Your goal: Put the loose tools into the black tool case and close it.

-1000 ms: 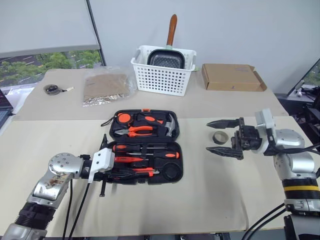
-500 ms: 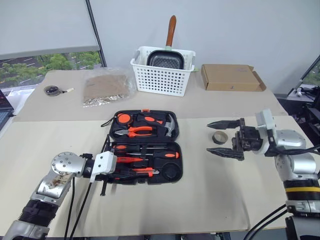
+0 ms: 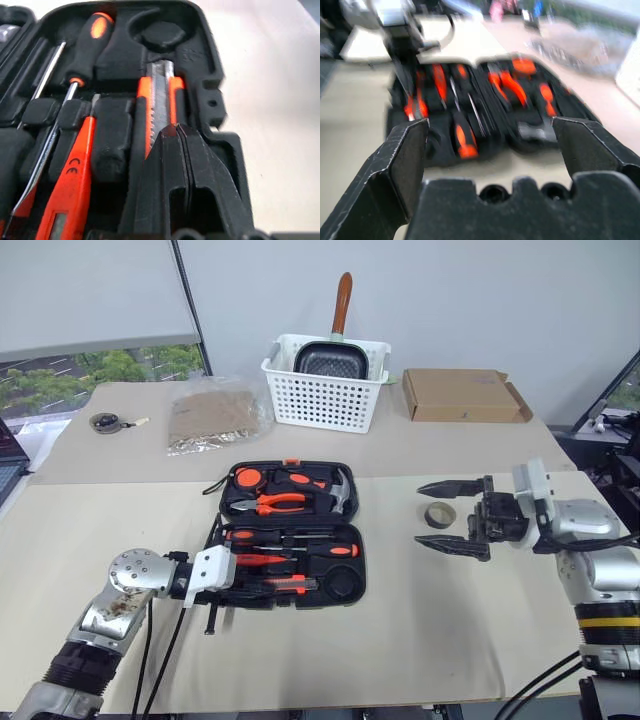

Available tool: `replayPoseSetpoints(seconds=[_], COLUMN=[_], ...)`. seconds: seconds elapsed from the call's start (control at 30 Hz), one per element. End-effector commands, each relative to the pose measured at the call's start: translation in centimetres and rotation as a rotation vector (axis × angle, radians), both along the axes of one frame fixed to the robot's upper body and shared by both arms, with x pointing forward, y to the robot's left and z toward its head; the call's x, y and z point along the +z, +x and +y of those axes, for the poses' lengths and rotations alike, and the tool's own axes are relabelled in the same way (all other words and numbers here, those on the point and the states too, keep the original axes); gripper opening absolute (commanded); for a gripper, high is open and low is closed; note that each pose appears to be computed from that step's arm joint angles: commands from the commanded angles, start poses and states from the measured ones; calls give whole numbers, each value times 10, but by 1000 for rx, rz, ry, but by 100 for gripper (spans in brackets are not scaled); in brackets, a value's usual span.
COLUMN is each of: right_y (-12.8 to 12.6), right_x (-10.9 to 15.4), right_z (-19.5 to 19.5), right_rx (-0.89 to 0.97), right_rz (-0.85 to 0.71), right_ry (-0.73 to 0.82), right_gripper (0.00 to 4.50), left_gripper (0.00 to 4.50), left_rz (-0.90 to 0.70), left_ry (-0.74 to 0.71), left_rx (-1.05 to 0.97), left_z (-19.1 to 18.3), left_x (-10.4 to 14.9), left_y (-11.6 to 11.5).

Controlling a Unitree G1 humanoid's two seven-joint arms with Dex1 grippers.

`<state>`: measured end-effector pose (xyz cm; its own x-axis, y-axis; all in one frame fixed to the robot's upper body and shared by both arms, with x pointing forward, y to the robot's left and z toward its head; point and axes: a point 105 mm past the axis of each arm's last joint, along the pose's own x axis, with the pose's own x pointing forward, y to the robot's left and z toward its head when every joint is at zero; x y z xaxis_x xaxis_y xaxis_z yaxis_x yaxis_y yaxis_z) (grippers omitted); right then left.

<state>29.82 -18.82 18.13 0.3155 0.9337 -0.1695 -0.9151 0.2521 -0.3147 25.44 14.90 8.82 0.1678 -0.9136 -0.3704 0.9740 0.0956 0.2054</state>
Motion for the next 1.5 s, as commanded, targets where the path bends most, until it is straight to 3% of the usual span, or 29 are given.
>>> replayPoseSetpoints(seconds=[0.03, 0.13, 0.23, 0.57, 0.6, 0.63, 0.67, 0.8, 1.03, 1.3, 1.5], right_y=[14, 16, 26, 53, 54, 57, 58, 63, 68, 70, 59], right_x=[-10, -18, -32, -41, -41, -43, -44, -47, -54, -58, -33], right_z=[-12, -18, -28, -38, -37, -37, -37, -37, -43, -44, -24], right_rx=[-151, -184, -271, -409, -413, -417, -418, -429, -455, -448, -333], right_rz=[9, 21, 60, 112, 118, 127, 131, 152, 172, 177, 99], right_ry=[-153, -218, -330, -377, -369, -362, -360, -362, -389, -407, -372], right_gripper=[450, 450, 450, 450, 450, 399, 381, 229, 5, 5, 5], left_gripper=[4, 4, 80, 442, 448, 450, 450, 450, 450, 450, 450], left_rz=[-38, -7, 48, 114, 109, 93, 78, 35, 1, -2, -12], left_ry=[-137, -210, -243, -224, -220, -213, -203, -205, -192, -192, -190], left_rx=[88, 77, 30, 20, 29, 47, 65, 136, 176, 181, 192], left_z=[-12, -18, -20, -12, -10, -7, -4, 8, 12, 6, 5], left_x=[40, 65, 85, 87, 87, 86, 85, 86, 83, 82, 89], left_y=[7, 2, -9, -30, -30, -30, -29, -26, -28, -30, -28])
